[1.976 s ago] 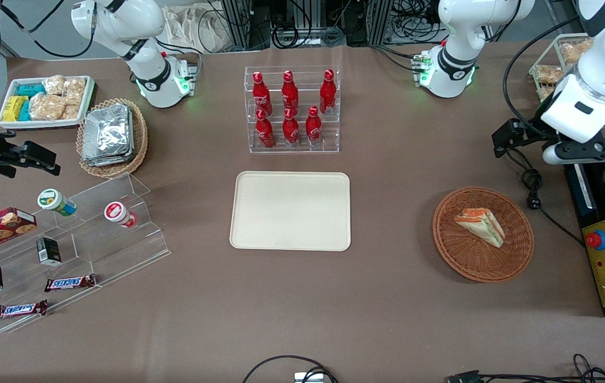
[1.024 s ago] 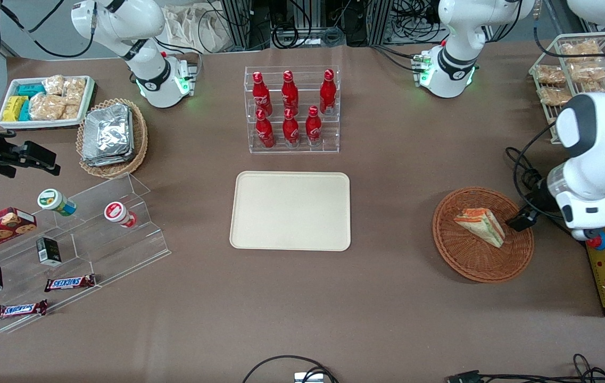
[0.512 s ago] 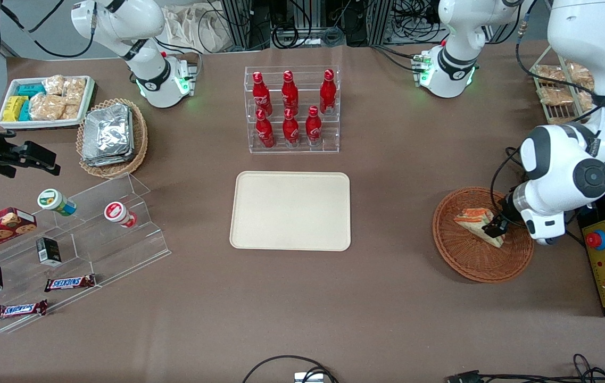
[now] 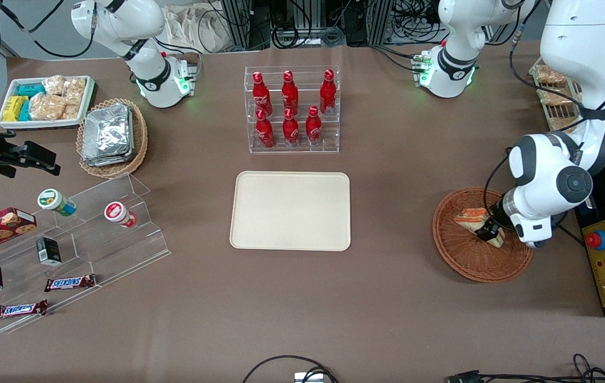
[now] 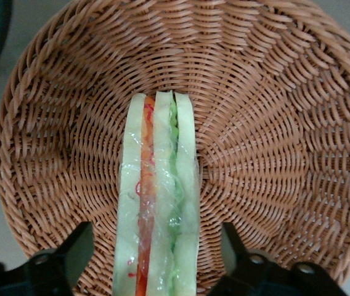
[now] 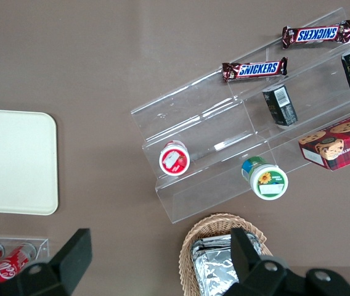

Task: Place sandwich from basket to tray
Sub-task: 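Lower the left gripper around the wrapped sandwich and close it, then lift the sandwich upright out of the basket with the left gripper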

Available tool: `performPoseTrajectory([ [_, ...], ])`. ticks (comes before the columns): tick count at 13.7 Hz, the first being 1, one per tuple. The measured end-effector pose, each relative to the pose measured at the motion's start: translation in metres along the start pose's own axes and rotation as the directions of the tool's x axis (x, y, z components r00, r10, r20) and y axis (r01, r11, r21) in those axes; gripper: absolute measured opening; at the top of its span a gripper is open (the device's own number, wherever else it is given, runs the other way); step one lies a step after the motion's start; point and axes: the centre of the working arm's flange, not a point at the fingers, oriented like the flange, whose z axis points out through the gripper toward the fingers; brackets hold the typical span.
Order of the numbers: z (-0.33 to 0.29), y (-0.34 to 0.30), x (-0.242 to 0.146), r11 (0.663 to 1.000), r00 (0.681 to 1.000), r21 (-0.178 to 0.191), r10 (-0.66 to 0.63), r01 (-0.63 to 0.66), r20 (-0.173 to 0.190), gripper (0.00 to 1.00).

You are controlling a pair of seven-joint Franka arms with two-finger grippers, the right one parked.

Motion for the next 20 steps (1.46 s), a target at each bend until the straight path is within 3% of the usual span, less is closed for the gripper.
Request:
performPoseTrajectory([
  [1, 0.002, -0.001, -0.001, 1.000, 1.000, 0.000, -0.008, 0.008, 0.000, 0.85],
  [6, 0.000, 0.000, -0.001, 1.000, 1.000, -0.004, -0.018, 0.018, -0.003, 0.36],
  [8, -0.014, 0.005, -0.001, 1.000, 1.000, -0.020, -0.011, 0.010, -0.014, 0.29],
  [11, -0.090, 0.019, -0.006, 0.993, 0.993, 0.005, 0.114, -0.114, 0.001, 0.26],
  [14, -0.221, 0.037, -0.028, 0.950, 0.951, 0.015, 0.310, -0.310, 0.008, 0.15],
  [16, -0.297, 0.045, -0.050, 0.908, 0.907, 0.015, 0.419, -0.419, -0.036, 0.15],
  [18, -0.331, 0.062, -0.090, 0.851, 0.847, 0.054, 0.526, -0.523, -0.077, 0.15],
  [20, -0.345, 0.081, -0.145, 0.790, 0.787, 0.068, 0.613, -0.609, -0.070, 0.15],
])
